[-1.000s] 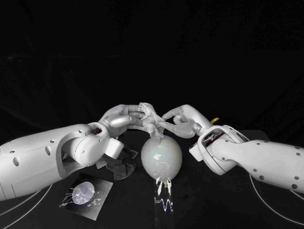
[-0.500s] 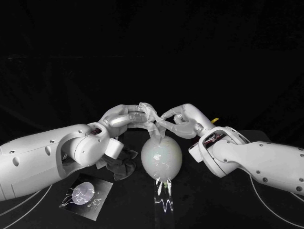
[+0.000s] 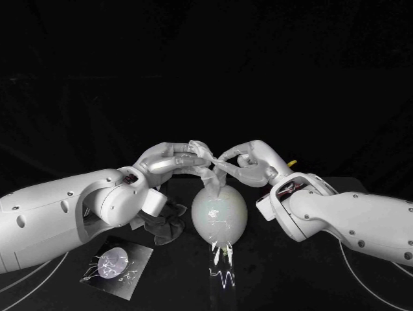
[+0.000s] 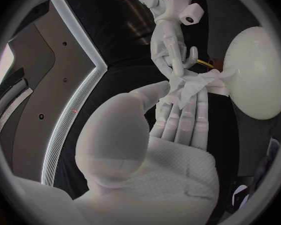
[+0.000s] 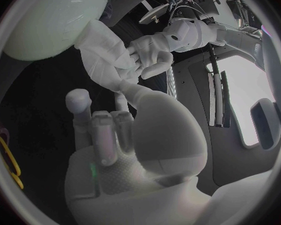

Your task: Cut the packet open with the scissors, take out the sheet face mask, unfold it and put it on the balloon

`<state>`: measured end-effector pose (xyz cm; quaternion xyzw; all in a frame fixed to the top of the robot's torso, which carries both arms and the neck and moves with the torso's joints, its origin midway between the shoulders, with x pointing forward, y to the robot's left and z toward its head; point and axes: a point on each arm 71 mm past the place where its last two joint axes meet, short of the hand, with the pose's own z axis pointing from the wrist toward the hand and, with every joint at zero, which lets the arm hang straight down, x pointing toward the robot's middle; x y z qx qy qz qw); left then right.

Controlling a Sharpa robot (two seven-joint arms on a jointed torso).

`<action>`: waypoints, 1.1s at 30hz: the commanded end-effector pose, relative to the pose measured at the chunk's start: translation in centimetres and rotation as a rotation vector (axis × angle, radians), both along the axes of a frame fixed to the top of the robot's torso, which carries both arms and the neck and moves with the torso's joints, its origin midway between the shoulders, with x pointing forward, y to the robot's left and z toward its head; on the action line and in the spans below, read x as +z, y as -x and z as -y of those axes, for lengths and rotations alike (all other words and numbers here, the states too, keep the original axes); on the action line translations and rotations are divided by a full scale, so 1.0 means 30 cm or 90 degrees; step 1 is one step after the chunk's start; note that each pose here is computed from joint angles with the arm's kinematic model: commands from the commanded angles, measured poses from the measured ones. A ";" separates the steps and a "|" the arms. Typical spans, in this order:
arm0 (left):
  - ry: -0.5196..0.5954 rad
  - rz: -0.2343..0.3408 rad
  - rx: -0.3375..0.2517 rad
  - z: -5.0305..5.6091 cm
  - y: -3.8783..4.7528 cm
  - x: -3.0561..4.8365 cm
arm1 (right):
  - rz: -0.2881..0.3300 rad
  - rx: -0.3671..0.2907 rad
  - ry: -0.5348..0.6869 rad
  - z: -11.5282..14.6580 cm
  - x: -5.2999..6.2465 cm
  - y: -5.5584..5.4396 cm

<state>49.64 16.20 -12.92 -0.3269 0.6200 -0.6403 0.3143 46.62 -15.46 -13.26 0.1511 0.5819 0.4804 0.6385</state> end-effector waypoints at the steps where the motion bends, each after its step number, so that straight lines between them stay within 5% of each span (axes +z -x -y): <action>1: -0.011 0.015 0.001 0.004 0.000 0.006 | -0.002 -0.004 -0.016 0.000 0.003 0.003; 33: -0.034 0.042 0.069 -0.027 -0.016 0.009 | -0.022 0.000 -0.045 0.003 0.010 0.034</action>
